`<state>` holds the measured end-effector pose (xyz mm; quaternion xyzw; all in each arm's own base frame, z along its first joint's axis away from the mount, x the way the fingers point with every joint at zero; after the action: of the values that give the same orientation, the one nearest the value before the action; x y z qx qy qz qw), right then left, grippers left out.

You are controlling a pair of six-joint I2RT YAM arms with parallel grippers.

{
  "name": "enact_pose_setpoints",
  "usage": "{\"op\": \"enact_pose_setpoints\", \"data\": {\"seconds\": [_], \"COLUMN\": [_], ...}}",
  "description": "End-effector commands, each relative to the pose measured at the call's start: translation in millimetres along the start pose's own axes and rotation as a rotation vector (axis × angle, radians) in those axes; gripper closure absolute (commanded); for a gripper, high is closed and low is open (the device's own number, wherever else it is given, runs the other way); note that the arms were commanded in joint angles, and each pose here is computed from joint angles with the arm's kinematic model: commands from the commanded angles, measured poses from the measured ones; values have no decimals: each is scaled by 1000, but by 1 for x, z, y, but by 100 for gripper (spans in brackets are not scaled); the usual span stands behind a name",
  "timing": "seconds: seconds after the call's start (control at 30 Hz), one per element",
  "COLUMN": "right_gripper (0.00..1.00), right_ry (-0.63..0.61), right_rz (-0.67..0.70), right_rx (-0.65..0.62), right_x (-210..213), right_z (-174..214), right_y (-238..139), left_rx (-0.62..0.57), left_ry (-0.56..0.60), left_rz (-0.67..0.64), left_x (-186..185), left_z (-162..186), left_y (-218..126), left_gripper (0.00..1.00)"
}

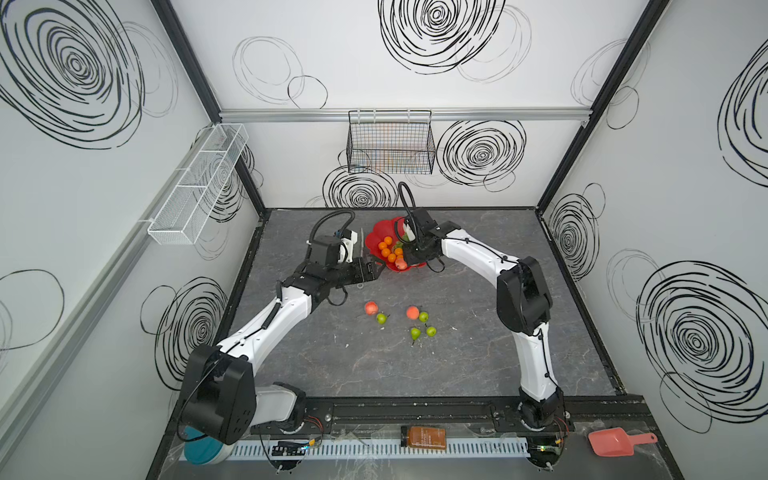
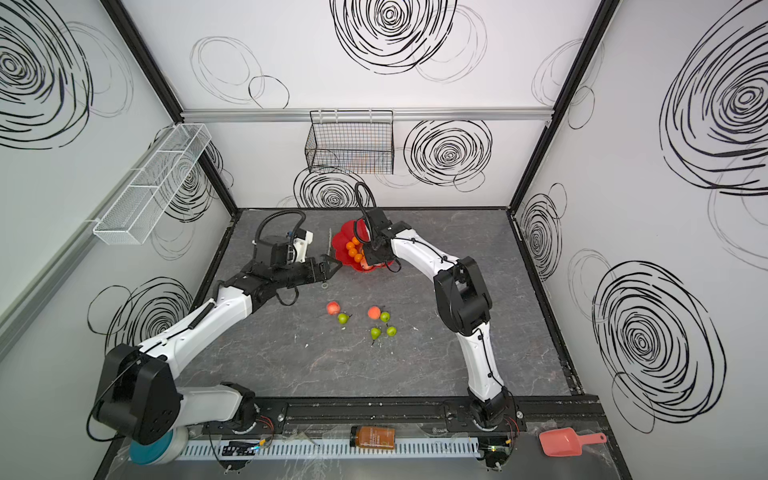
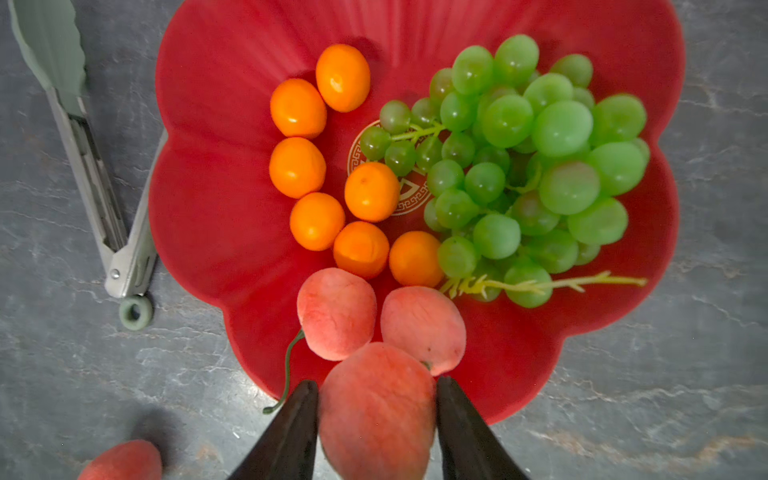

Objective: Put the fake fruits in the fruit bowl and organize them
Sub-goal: 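Lift and carry the peach over the red bowl with the right gripper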

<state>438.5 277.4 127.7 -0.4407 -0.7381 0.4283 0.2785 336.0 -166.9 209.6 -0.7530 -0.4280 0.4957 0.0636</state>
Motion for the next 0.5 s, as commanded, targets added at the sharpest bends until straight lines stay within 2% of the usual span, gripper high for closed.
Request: {"op": "enact_pose_setpoints", "data": {"seconds": [0.0, 0.47], "right_gripper": [52, 52], "right_ry": [-60, -85], "right_rz": [46, 22], "right_rx": [26, 73], "right_x": [-8, -2], "right_z": [0, 9], "right_y": [-1, 26], "left_rx": [-36, -29], "left_ry": [29, 23], "left_rz": [37, 36], "left_x": [-6, -4], "left_z": [-10, -9], "left_y": [-2, 0], "left_gripper": [4, 4]}}
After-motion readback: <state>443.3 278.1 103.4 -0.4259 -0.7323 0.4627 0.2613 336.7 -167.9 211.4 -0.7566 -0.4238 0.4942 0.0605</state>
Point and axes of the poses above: each gripper's point midway between its finger pads, its own y axis out along the fingers, its own x axis along the line the jaws close on, z = x × y, the point moved 3 cm from there along -y, back along the fingers, and after that the axes turned 7 degrees about -y, right-handed, at the moved point
